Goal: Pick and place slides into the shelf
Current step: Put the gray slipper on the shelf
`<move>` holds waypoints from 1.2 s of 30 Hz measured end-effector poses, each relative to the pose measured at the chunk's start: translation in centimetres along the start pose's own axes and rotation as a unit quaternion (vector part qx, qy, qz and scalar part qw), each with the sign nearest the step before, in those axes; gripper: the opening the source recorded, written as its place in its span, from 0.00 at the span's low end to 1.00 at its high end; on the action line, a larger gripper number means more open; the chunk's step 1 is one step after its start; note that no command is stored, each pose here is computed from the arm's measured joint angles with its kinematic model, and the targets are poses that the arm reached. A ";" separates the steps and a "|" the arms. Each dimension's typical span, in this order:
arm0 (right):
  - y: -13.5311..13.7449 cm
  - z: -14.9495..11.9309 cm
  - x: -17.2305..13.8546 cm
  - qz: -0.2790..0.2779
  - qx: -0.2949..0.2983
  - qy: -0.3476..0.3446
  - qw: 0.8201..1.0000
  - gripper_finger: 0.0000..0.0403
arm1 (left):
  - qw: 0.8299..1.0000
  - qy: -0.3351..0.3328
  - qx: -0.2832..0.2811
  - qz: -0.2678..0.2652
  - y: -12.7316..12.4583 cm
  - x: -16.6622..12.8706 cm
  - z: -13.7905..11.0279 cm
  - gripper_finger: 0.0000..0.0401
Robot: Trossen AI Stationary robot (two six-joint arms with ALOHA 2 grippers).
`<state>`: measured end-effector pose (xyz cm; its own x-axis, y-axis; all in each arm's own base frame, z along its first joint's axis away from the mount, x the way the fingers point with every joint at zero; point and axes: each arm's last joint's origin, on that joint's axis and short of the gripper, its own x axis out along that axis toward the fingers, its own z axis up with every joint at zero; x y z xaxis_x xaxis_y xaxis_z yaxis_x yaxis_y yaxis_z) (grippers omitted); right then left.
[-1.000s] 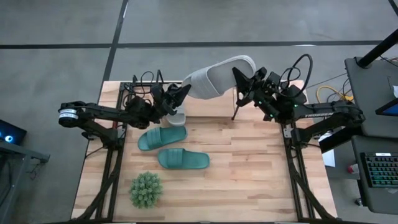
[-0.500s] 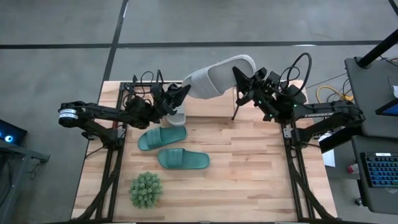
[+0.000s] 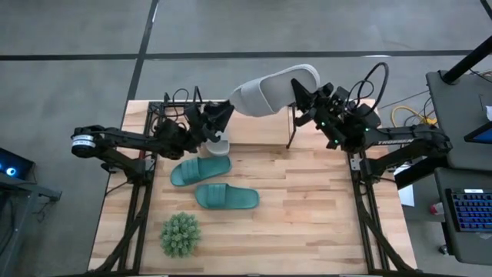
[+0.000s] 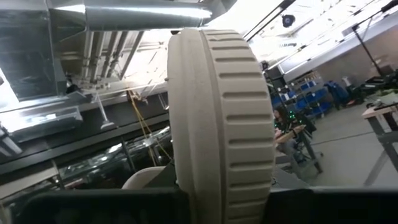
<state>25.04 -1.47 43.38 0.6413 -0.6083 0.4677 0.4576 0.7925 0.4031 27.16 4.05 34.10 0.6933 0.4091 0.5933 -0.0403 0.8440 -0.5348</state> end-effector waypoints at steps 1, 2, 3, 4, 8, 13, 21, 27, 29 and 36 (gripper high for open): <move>0.0 0.2 -0.1 0.000 0.000 -0.002 1.000 0.12 | 1.000 -0.007 0.011 0.006 0.0 0.0 0.2 0.61; -0.1 0.4 -0.1 0.000 0.000 -0.005 1.000 0.12 | 1.000 -0.011 0.023 0.010 -0.1 0.0 0.4 0.64; -0.1 0.6 -0.1 0.000 0.001 -0.006 1.000 0.12 | 0.999 -0.015 0.039 0.014 -0.1 -0.1 0.6 0.67; -0.1 0.8 -0.2 0.000 0.003 -0.009 1.000 0.12 | 0.998 -0.016 0.057 0.016 -0.2 -0.1 0.7 0.70; -0.3 1.2 -0.4 -0.018 0.007 -0.007 1.000 0.12 | 0.989 0.007 0.144 0.025 -0.5 -0.3 1.4 0.76; -1.1 1.0 -0.6 -0.039 0.029 0.042 0.998 0.12 | 0.976 0.048 0.207 0.035 -1.0 -0.9 2.8 0.76; -4.1 -0.1 -0.5 -0.061 0.115 0.156 0.979 0.12 | 0.960 0.067 0.271 0.025 -2.5 -2.3 6.2 0.76; -6.6 -1.5 1.0 -0.027 0.199 0.237 0.951 0.12 | 0.933 0.136 0.332 -0.003 -2.9 -3.3 6.0 0.76; -7.7 -2.2 1.6 -0.028 0.228 0.265 0.936 0.12 | 0.916 0.162 0.367 -0.012 -3.0 -3.6 5.5 0.76; -10.5 -4.2 3.0 -0.043 0.280 0.326 0.902 0.12 | 0.840 0.209 0.502 -0.005 -3.9 -4.6 5.1 0.76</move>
<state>24.73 -11.42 37.30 0.9275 -0.3664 -0.0738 0.2582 0.4855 0.8353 20.46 0.69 36.53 0.8802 0.4203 0.2203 -0.4741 0.7995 0.3689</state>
